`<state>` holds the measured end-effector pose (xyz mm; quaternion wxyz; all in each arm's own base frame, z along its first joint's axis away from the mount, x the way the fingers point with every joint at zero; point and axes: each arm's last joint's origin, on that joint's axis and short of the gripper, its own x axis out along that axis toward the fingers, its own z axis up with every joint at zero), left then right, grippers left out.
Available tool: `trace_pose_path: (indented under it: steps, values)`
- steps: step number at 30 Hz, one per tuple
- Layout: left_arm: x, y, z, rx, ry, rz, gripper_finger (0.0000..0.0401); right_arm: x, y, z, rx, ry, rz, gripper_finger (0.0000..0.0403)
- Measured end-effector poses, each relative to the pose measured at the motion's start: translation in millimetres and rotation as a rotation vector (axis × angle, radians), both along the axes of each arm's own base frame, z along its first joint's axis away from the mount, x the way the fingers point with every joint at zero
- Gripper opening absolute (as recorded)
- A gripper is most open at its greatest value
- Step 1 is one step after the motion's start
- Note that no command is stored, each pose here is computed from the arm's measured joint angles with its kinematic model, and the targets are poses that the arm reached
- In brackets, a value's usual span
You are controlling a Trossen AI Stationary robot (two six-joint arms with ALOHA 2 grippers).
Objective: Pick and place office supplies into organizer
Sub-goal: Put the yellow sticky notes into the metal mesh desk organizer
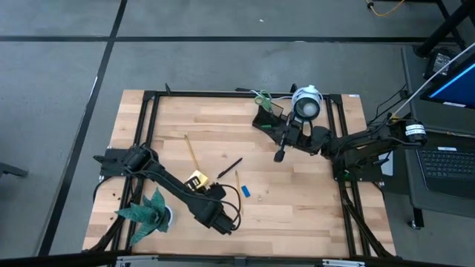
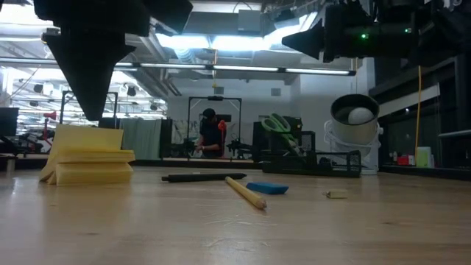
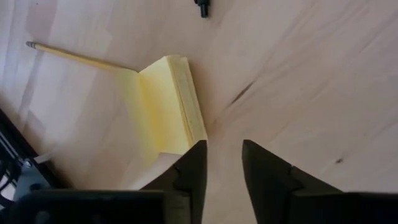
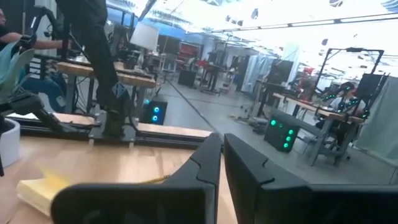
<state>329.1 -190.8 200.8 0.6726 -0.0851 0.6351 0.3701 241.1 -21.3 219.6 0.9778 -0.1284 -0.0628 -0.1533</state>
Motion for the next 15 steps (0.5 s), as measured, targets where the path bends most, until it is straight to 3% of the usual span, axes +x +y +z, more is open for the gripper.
trace_pose_path:
  steps: [7,15]
  values:
    - [2,0,0,-0.003,-0.034,0.035,0.0139,-1,-6,2,-0.002,-0.020,-0.023,0.0028]
    - [-1,2,-10,0.027,-0.040,0.069,0.0143,-1,-7,2,-0.001,-0.019,-0.026,0.0028]
